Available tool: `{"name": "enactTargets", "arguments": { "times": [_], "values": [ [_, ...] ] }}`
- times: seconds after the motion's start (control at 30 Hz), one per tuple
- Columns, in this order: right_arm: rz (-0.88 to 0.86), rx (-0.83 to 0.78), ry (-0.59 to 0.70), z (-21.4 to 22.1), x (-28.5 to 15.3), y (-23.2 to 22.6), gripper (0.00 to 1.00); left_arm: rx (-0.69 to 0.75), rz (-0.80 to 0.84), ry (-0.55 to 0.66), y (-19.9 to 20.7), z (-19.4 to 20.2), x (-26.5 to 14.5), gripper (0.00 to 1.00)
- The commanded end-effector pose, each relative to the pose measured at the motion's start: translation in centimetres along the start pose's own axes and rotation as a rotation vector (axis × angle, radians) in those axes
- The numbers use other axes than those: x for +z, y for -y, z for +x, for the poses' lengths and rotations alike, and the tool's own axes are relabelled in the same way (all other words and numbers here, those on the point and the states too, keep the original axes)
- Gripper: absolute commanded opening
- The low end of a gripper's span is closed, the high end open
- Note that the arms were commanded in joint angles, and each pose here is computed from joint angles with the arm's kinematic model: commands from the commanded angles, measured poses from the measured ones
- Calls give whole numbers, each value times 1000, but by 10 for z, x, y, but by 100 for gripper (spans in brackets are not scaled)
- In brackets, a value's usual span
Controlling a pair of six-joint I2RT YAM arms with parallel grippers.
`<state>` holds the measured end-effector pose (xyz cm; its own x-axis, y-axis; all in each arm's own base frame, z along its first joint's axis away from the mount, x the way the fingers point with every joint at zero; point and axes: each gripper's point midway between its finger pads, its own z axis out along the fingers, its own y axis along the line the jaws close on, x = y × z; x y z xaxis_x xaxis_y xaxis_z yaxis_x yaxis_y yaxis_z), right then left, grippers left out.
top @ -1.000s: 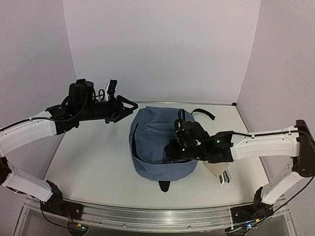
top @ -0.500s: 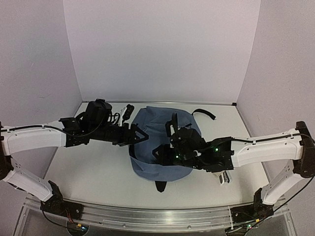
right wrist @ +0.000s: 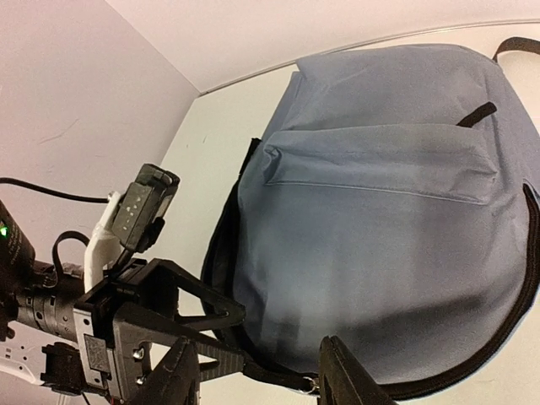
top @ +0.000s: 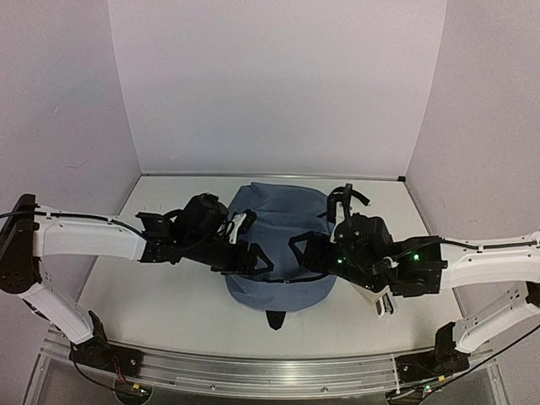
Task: Pack the student bag
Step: Zip the student bag at the center of the board.
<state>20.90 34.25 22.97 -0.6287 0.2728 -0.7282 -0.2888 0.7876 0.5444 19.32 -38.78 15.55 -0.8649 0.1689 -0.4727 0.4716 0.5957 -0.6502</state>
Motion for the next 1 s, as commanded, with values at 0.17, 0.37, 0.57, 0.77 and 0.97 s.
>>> {"name": "enactTargets", "arguments": {
  "times": [0.17,0.37,0.57,0.77,0.97],
  "values": [
    [83,-54,-33,19,9,23,46,-47,-8,-22,11,-3,15,56],
    [100,-75,-32,22,10,29,46,-62,18,-35,20,2,18,48],
    [106,-131,-51,28,15,29,45,-74,58,-26,29,1,18,26],
    [25,-319,-93,39,13,24,53,-73,49,20,32,-8,6,0],
    [-107,-483,-113,48,4,14,68,-50,59,99,42,-20,-23,0]
  ]
}}
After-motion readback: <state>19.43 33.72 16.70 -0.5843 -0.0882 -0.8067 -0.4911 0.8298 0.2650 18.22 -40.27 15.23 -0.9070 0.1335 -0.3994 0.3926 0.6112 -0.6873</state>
